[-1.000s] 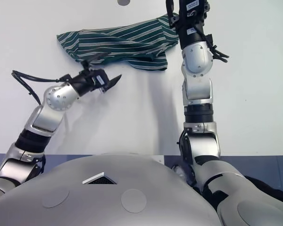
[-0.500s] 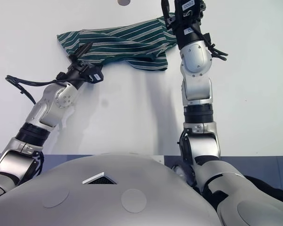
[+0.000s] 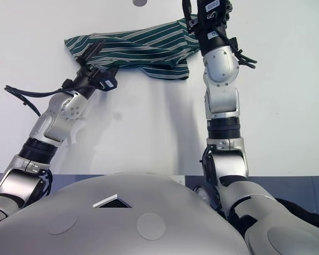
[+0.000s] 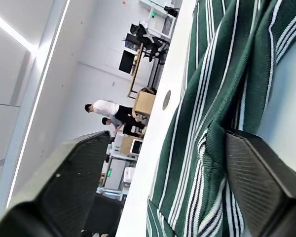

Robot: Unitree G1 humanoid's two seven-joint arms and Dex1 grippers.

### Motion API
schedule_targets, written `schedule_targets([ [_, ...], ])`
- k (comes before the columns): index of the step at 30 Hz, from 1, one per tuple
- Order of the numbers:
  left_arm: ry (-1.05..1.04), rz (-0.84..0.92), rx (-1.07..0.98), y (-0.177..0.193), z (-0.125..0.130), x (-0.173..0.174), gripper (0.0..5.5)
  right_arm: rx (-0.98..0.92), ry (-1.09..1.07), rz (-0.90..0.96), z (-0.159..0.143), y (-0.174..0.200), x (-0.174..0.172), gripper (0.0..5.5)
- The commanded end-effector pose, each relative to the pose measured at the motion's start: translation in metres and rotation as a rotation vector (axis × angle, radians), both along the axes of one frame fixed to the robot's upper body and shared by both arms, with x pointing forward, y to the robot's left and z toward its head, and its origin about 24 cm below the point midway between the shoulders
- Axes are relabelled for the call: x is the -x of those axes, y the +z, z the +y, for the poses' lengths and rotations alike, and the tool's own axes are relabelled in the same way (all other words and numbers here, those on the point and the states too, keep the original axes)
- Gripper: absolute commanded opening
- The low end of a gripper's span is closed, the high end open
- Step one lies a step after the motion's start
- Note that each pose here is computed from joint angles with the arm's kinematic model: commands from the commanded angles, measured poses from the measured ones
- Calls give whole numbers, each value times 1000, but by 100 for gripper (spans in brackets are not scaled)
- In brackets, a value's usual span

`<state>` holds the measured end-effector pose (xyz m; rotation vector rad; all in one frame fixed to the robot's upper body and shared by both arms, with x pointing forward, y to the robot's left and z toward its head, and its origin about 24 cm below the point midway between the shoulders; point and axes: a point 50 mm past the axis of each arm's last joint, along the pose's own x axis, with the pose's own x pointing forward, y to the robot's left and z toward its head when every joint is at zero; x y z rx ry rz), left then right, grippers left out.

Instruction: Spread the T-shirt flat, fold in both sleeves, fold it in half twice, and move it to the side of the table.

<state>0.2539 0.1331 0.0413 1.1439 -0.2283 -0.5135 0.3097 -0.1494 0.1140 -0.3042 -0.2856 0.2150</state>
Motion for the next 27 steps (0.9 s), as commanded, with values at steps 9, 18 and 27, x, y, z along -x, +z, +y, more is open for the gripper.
schedule_targets([
  [9,-17,126,-12,-14,-2,0,186,7,-8,-19,1,7,-5,295],
  [18,18,122,9,-11,2,-6,37,9,-12,-27,-1,9,-7,295],
  [27,86,106,255,36,5,-32,1,364,176,-67,-29,16,2,295],
])
